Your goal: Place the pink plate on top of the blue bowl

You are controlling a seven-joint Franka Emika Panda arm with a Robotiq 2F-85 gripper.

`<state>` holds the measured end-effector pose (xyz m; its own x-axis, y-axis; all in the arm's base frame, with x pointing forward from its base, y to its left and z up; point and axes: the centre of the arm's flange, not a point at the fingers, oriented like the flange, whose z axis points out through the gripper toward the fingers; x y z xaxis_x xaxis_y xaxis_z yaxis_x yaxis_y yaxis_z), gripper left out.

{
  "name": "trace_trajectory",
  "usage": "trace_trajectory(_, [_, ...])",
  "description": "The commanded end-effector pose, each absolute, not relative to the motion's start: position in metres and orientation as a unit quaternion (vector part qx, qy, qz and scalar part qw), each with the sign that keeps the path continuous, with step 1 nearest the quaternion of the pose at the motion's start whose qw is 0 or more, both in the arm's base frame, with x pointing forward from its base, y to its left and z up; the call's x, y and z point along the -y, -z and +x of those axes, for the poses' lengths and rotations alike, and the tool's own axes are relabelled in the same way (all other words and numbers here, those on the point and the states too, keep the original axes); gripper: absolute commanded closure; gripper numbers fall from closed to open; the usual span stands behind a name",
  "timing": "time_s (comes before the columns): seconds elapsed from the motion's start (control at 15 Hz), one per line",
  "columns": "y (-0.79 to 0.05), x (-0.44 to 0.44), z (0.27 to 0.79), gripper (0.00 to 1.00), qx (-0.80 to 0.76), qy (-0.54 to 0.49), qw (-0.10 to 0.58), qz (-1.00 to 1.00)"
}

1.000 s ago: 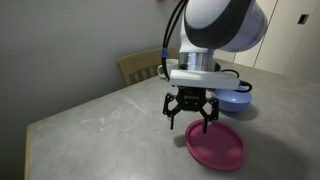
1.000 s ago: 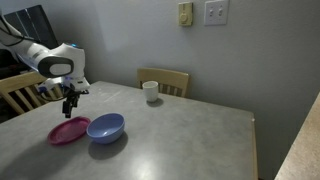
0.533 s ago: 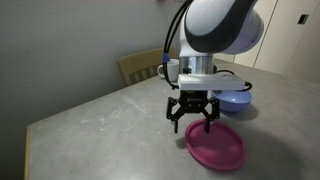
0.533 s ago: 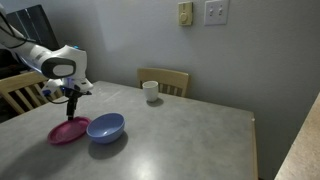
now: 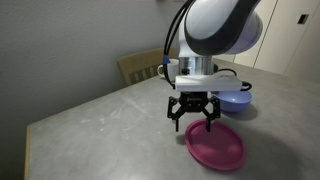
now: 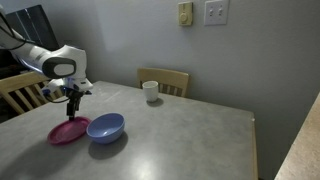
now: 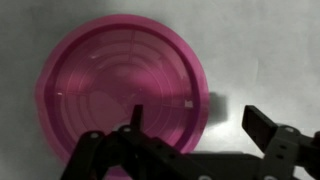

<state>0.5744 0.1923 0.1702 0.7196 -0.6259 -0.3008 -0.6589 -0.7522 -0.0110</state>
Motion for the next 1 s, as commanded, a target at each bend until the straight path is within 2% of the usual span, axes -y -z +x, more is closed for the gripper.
trace_trajectory(0.0, [-0.165,-0.201,0.587,0.00,-0.400,-0.127,0.006,-0.908])
trace_trajectory(0.47, [-0.143,-0.212,0.598,0.00,-0.413,-0.062,-0.061,-0.907])
trace_trajectory(0.93, [-0.127,-0.201,0.600,0.00,-0.386,-0.016,-0.049,-0.921])
